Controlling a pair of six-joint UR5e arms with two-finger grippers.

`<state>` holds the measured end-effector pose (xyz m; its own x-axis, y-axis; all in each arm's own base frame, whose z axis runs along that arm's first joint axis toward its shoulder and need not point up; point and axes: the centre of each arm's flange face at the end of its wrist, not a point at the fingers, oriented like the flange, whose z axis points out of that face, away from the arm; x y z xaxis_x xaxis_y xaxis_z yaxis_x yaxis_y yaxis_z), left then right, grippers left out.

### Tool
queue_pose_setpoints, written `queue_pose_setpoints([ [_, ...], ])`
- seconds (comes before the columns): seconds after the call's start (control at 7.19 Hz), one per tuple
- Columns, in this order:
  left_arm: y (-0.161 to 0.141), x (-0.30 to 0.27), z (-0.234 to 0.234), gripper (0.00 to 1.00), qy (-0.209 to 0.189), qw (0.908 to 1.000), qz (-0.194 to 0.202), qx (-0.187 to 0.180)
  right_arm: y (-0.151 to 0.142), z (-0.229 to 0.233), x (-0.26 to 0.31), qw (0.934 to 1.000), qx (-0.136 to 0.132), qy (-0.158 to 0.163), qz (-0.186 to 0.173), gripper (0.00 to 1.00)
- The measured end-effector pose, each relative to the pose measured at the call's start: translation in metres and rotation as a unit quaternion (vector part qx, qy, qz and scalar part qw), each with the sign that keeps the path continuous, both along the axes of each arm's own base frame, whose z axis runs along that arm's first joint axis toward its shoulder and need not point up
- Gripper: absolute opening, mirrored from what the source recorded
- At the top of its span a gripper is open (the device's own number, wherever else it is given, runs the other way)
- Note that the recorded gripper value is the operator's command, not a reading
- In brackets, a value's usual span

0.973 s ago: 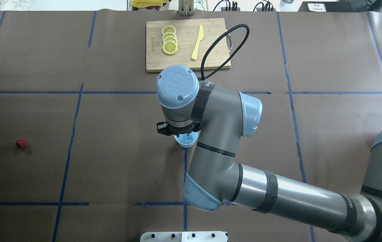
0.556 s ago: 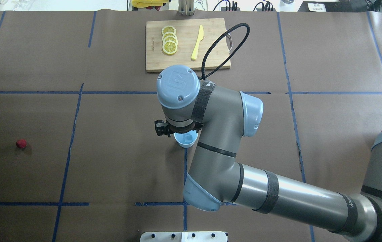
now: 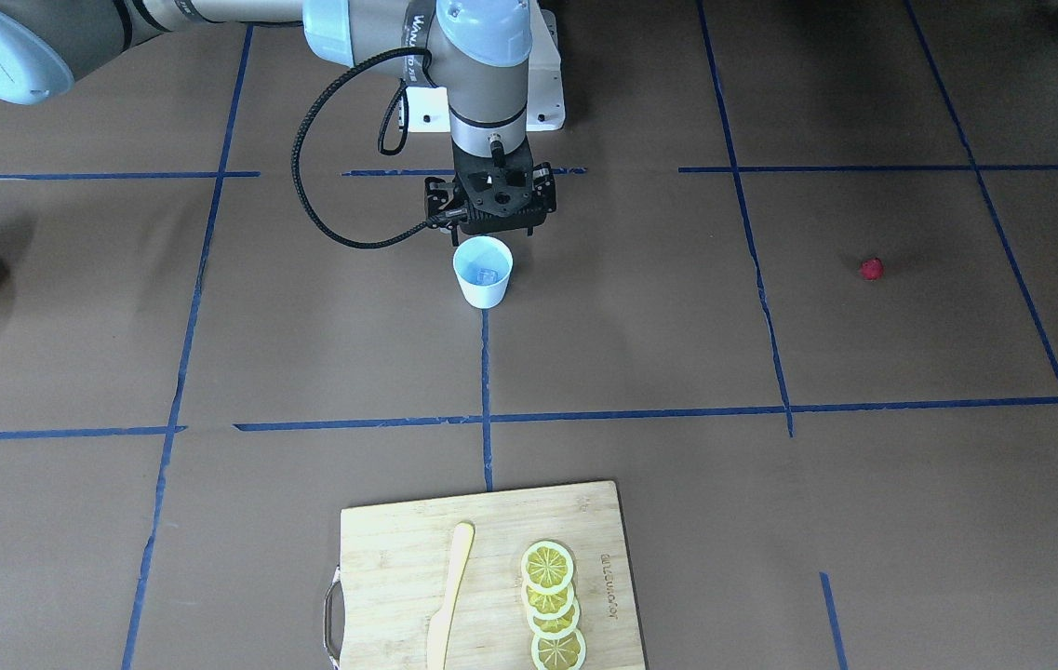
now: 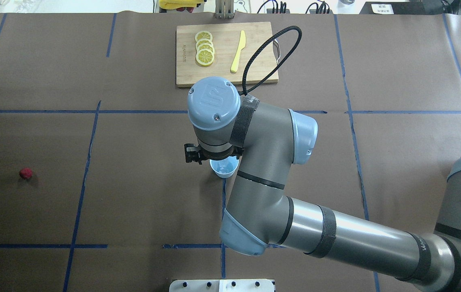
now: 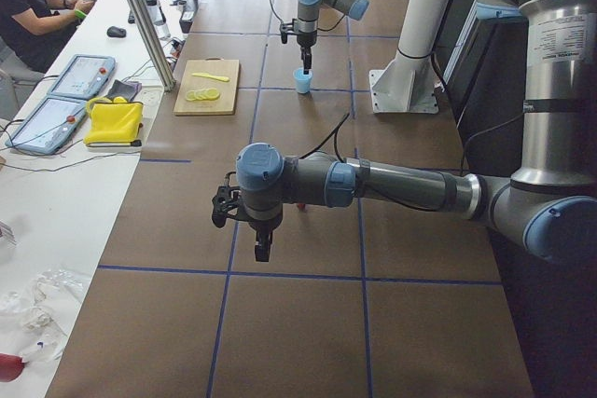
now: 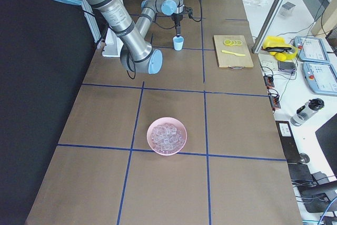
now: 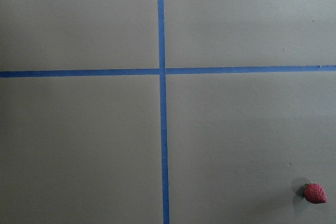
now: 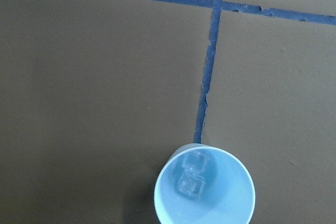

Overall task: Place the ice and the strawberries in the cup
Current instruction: 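Open the right gripper to drop the ice cube into the cup, then move the right gripper back over the pink ice bowl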

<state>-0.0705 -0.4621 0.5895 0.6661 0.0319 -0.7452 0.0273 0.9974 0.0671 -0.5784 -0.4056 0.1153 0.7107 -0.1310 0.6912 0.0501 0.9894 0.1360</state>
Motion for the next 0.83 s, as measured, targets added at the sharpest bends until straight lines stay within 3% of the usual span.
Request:
queue_pose_setpoints([
  [0.28, 0.000, 0.000, 0.000, 1.00, 0.000, 1.0000, 0.000, 0.000, -0.004, -0.007, 0.029, 0.9999, 0.003, -0.007, 0.010, 0.99],
  [0.42, -0.001, 0.000, -0.001, 1.00, -0.001, 1.0000, 0.000, 0.001, -0.006, 0.001, 0.072, 0.9998, 0.007, -0.005, 0.019, 0.99],
  [0.83, -0.001, 0.000, -0.007, 1.00, 0.000, 1.0000, 0.000, 0.007, -0.020, 0.097, 0.232, 0.9977, 0.055, 0.034, 0.023, 0.99],
])
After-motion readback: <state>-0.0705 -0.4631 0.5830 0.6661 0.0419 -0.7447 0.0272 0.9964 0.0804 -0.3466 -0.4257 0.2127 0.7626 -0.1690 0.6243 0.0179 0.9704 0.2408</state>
